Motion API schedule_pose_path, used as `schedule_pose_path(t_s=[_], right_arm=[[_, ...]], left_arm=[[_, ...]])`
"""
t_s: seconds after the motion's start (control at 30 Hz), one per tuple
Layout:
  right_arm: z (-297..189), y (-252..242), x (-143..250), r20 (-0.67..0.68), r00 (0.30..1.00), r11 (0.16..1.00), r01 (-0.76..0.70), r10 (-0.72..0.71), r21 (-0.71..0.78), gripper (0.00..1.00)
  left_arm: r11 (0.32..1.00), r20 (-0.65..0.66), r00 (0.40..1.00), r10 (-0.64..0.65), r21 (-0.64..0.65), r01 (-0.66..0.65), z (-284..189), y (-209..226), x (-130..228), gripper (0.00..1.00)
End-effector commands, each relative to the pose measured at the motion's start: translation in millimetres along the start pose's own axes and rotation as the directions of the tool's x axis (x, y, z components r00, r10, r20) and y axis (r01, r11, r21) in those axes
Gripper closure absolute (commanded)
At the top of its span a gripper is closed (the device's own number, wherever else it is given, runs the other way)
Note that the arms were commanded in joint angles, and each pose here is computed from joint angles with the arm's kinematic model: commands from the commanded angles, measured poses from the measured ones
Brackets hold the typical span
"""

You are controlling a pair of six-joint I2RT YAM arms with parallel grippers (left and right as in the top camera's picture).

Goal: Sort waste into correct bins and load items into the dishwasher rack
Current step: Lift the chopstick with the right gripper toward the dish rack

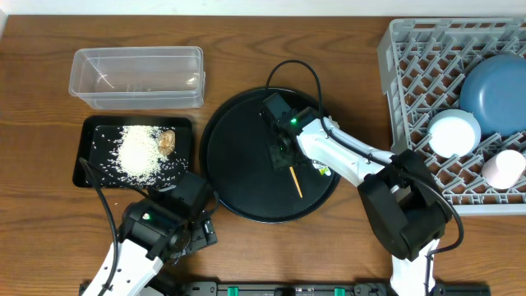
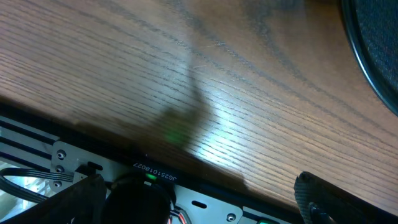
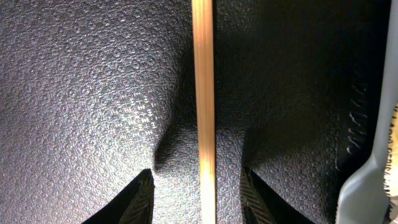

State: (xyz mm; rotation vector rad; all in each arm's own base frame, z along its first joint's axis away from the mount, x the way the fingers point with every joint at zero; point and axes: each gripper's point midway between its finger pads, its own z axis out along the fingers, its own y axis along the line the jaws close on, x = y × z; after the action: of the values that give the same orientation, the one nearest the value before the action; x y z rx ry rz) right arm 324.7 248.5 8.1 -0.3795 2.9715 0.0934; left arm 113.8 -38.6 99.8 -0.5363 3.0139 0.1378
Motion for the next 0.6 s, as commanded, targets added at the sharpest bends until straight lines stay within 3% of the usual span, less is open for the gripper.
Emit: schedule_pose_path(t_s=[0.0, 0.5, 0.57], right_arm=[[5, -3, 2, -0.003, 1.0, 0.999, -0.015, 0.015, 0.029, 0.6], [33, -6, 12, -0.061, 0.998, 0.998, -0.016, 0.019, 0.055, 0.6], [34, -6, 12, -0.062, 0.998, 0.998, -0.016, 0.019, 0.055, 0.68]], left_arm=[[1.0, 0.016, 1.0, -0.012, -0.018, 0.013, 0, 4, -3, 0.02], [1.0, 0.016, 1.0, -0.012, -0.018, 0.013, 0, 4, -3, 0.02], [1.0, 0.016, 1.0, -0.013, -0.018, 0.013, 0, 4, -3, 0.02]])
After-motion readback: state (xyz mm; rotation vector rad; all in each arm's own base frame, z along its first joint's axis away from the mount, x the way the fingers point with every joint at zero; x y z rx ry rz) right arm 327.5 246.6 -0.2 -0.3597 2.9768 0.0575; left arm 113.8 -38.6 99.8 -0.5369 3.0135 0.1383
